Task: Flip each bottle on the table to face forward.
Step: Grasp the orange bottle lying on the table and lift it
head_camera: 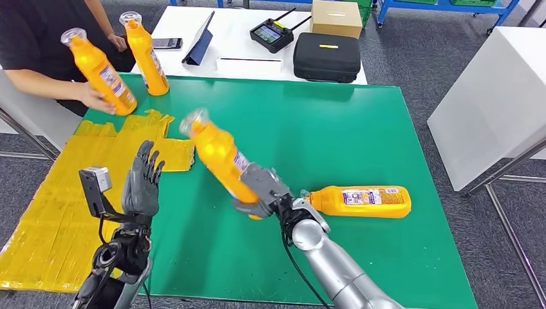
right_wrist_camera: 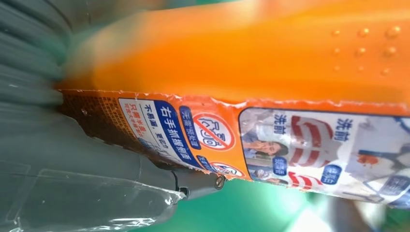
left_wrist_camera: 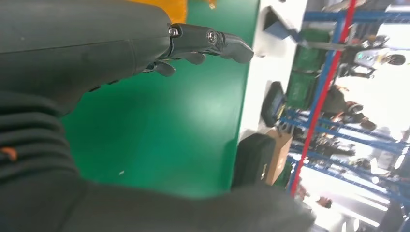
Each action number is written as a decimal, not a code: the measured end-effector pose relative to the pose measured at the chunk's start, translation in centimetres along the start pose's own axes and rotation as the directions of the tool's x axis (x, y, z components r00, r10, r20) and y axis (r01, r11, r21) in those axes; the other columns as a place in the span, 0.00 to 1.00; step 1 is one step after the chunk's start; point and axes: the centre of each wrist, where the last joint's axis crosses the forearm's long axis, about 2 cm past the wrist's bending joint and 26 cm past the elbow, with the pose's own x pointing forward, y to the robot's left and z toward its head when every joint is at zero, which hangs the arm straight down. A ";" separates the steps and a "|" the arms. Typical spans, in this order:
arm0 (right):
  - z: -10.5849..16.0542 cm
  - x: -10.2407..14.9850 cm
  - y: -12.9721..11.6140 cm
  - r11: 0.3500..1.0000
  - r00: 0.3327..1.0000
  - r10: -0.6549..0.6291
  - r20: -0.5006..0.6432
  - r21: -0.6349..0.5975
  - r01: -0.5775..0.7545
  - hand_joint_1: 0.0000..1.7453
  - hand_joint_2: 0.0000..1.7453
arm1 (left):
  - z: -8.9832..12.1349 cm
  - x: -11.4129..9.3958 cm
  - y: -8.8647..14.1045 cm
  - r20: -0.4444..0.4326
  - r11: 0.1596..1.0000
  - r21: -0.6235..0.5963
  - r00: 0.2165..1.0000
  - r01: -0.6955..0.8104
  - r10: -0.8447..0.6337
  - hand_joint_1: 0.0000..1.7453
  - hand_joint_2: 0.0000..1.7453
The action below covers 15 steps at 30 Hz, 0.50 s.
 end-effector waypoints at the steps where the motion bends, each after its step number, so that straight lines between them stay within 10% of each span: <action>1: 0.2 0.5 -0.2 1.000 0.999 -0.013 0.033 -0.021 0.013 1.00 1.00 | 0.3 0.0 0.0 -0.002 1.000 -0.003 1.000 -0.008 0.008 0.00 1.00; 15: 1.3 3.0 -0.9 0.994 0.987 0.013 0.162 -0.108 0.005 1.00 1.00 | 1.4 0.2 -2.3 0.015 0.995 -0.094 1.000 -0.016 0.018 0.00 1.00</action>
